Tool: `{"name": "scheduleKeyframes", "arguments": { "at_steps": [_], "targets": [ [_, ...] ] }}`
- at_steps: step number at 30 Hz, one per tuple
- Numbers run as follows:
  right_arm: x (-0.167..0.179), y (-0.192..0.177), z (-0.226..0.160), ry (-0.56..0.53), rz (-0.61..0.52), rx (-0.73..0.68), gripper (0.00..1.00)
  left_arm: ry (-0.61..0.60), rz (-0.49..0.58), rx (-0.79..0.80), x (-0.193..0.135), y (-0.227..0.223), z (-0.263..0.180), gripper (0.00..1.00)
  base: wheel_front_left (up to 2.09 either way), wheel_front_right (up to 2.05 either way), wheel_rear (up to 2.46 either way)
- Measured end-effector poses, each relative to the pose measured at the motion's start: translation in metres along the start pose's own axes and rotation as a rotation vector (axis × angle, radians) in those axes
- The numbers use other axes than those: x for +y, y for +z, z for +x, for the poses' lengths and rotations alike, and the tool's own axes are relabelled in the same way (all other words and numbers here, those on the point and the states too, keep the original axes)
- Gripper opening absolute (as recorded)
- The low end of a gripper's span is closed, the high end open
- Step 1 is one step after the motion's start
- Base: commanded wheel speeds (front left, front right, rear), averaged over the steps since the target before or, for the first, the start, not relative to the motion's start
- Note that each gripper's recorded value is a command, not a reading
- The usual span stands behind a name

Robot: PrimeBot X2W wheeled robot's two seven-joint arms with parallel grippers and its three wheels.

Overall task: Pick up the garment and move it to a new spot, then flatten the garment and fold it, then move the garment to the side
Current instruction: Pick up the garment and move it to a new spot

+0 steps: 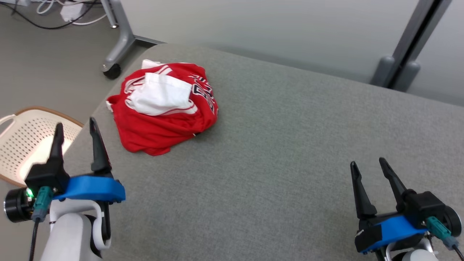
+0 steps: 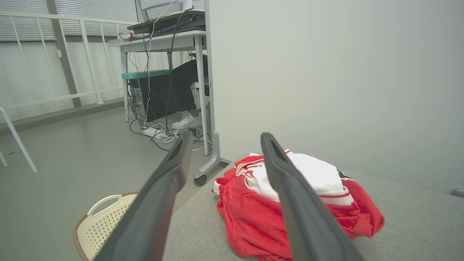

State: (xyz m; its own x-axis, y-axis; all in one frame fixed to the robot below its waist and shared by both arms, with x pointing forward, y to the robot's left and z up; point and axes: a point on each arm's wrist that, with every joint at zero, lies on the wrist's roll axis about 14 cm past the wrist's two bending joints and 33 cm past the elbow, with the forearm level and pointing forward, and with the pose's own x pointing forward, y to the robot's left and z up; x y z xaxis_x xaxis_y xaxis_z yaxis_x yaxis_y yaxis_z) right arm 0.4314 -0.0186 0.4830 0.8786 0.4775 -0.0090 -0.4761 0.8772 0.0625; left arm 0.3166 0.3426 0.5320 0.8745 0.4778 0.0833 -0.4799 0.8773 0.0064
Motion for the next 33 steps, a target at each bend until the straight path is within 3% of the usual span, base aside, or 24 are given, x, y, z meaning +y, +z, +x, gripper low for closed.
{"name": "scheduleKeyframes", "arguments": {
  "at_steps": [10, 18, 27, 33],
  "targets": [
    [-0.067, -0.014, -0.004, -0.142, -0.041, 0.035, 1.00, -0.121, 0.054, -0.073, -0.051, 0.028, 0.106, 1.00, 0.00, 0.00, 0.00],
    [-0.106, -0.028, -0.013, -0.236, -0.059, 0.072, 1.00, -0.204, 0.098, 0.067, -0.087, -0.015, 0.160, 1.00, 0.00, 0.00, 0.00],
    [-0.125, -0.039, -0.014, -0.276, -0.065, 0.090, 1.00, -0.219, 0.145, 0.457, -0.088, -0.123, 0.152, 1.00, 0.00, 0.00, 0.00],
    [-0.127, -0.043, -0.013, -0.280, -0.061, 0.098, 1.00, -0.216, 0.094, 0.669, -0.091, -0.173, 0.122, 1.00, 0.00, 0.00, 0.00]
  ]
}}
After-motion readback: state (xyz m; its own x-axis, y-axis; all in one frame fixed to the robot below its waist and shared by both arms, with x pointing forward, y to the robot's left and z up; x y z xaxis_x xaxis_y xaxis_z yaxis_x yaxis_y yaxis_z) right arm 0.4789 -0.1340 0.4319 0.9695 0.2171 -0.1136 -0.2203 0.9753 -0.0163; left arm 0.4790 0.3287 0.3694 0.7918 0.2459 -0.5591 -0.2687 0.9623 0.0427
